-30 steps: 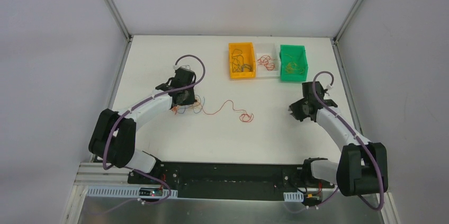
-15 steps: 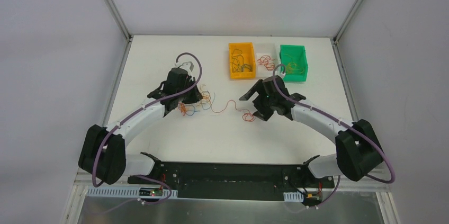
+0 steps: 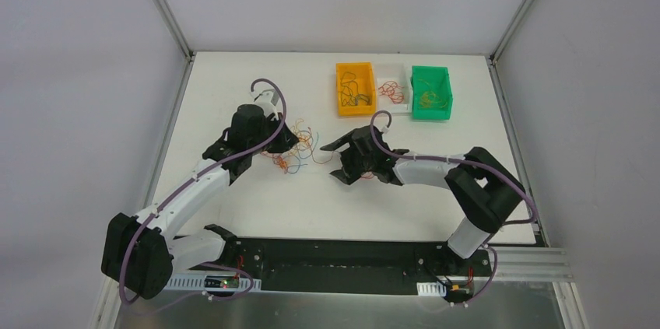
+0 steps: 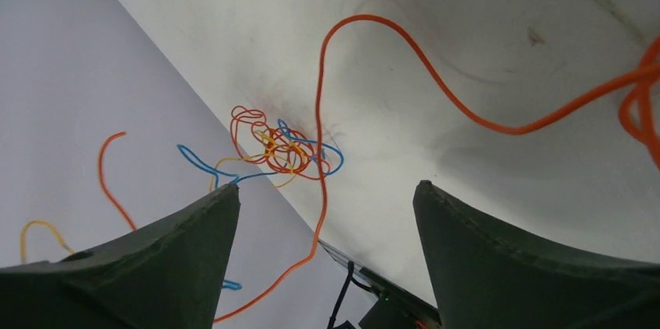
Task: Untangle the cables
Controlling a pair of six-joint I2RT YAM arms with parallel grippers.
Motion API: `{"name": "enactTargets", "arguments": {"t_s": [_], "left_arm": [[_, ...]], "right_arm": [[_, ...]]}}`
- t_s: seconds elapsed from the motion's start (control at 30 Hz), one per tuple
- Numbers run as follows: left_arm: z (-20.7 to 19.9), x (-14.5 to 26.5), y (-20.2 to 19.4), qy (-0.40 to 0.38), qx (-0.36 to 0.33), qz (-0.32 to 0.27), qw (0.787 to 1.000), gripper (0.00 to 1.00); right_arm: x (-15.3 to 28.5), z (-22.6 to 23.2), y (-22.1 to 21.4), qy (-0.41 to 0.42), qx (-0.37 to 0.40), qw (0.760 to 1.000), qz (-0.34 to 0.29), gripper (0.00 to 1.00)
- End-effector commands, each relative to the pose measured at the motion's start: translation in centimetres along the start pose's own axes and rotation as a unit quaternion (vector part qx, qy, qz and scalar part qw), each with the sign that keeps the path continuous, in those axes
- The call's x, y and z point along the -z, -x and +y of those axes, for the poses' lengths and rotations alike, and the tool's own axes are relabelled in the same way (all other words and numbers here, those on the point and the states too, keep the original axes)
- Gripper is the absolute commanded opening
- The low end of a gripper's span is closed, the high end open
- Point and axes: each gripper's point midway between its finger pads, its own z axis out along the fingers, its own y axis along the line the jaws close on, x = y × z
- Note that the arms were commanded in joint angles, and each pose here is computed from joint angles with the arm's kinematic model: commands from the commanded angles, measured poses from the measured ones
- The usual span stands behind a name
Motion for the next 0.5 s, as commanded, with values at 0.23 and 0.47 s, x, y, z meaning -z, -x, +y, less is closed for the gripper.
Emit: {"name": "enactTargets", "arguments": {"t_s": [0.23,0.47], "left_arm": [[1.6,0.4,-0.2,0.045,0.032,-0.016,0.998,0.0],[3.4,-0.1,-1.4,0.089,0.044,0.003,0.995,0.0]], "right_arm": [[-1.5,1.8,1.2,0.056,-0.044,0.997,-0.033,0.0],[2.8,-1.7,9.5,0.033,-0.05,0.99,-0.128,0.0]]}}
